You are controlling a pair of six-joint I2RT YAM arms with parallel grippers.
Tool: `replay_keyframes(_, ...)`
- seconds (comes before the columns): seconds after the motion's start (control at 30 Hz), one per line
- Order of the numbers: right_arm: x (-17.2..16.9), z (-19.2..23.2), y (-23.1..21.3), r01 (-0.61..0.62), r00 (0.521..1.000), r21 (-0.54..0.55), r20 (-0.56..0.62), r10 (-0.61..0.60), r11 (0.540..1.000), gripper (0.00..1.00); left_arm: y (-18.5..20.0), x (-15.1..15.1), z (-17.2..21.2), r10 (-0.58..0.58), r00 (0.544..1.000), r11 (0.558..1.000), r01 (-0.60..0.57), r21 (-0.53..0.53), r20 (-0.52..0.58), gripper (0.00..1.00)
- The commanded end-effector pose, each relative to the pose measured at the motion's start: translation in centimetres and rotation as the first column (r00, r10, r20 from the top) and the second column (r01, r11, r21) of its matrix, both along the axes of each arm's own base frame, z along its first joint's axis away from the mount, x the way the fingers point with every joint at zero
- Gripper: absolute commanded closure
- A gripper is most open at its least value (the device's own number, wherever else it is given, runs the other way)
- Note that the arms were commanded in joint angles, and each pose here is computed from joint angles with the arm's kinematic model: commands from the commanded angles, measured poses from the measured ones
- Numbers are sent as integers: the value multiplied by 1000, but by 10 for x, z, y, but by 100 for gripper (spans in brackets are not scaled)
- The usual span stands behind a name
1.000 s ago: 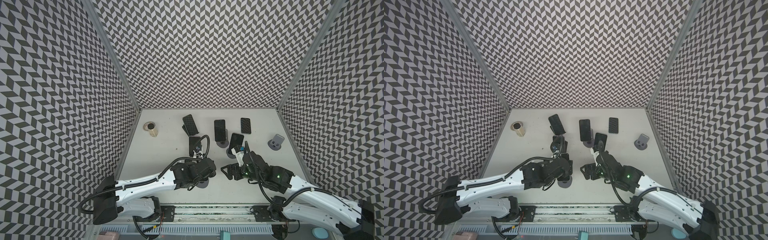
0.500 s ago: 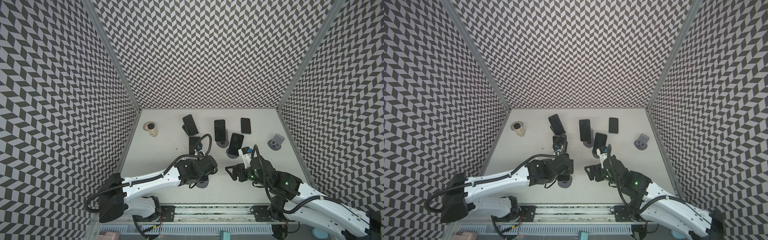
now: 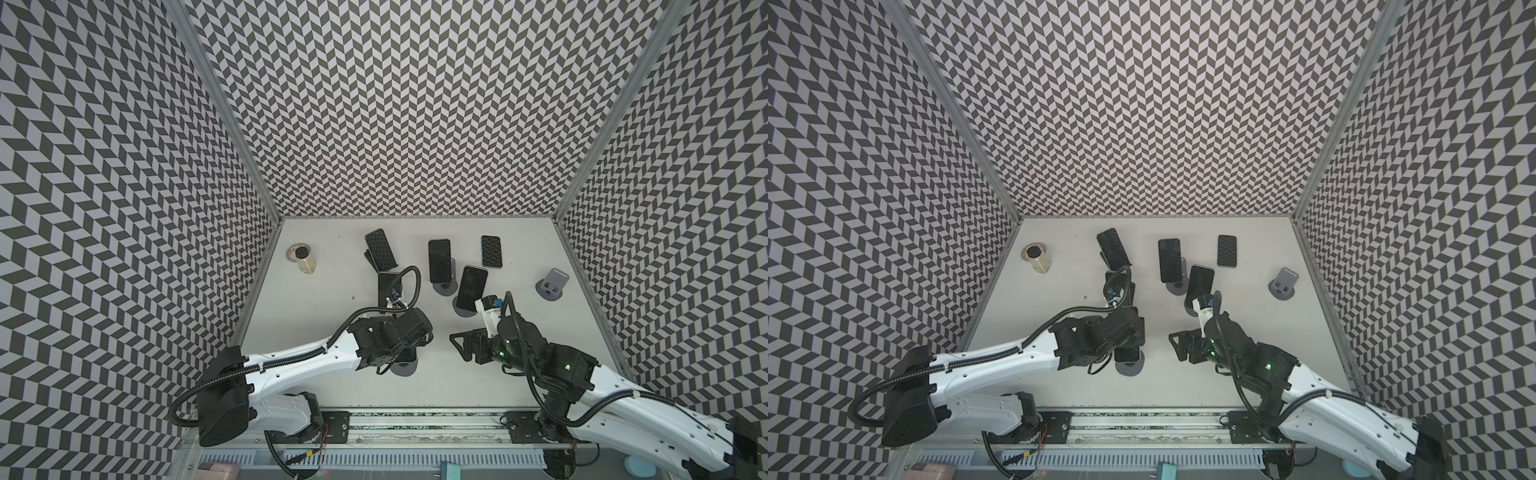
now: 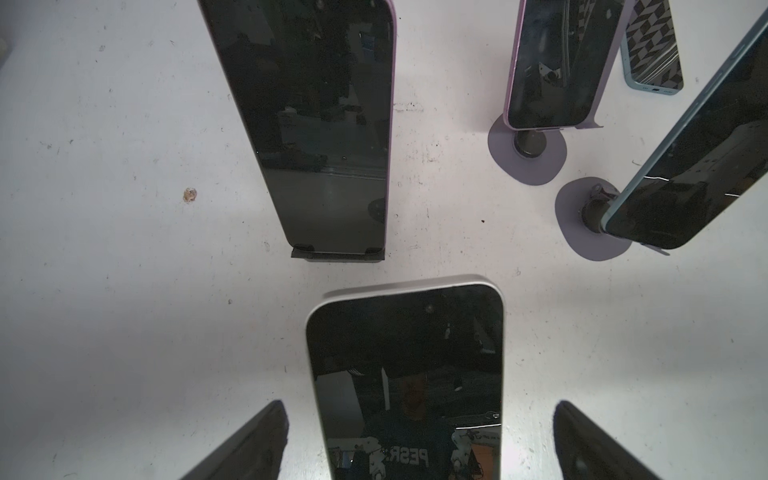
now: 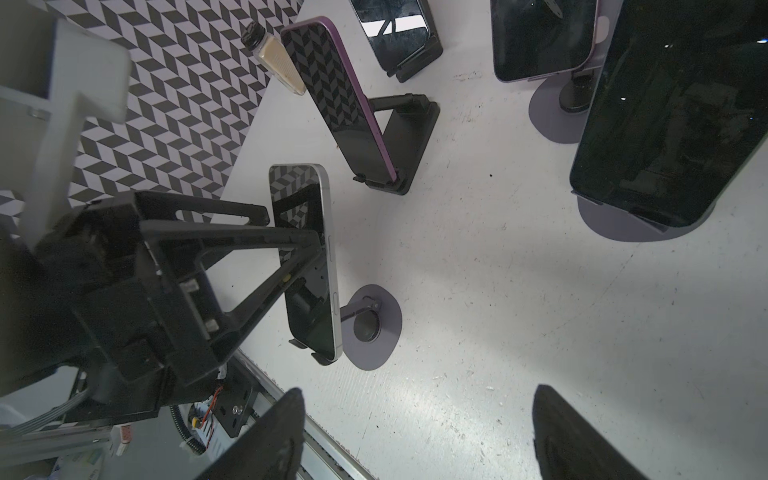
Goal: Remove the phone from the phone stand
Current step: 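Align the right gripper fingers around the white-edged phone's side edge, then close the right gripper on the white-edged phone's edge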
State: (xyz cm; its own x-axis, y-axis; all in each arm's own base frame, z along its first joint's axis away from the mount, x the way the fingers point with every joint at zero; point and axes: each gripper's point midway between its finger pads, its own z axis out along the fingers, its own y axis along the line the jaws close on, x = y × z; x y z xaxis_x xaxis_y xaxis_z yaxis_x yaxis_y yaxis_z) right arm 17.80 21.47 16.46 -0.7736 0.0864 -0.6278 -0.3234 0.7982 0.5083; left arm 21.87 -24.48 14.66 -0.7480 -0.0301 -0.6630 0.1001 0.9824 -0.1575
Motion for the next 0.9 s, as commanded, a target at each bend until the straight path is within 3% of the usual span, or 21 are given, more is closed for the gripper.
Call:
replay_keyframes(0.0, 5, 6, 7, 2, 1000, 48, 28, -3, 999, 16, 10, 5, -4, 40, 999, 999, -40, 29, 14, 0)
replay_keyframes(0.33, 3, -3, 7, -6, 1000, 48, 23, 5, 999, 16, 9, 10, -17, 46, 999, 995, -46, 90, 2, 0)
replay_keyframes(0.87, 5, -5, 6, -5, 999, 33, 41, 4, 999, 16, 11, 13, -27, 52, 999, 994, -51, 92, -1, 1)
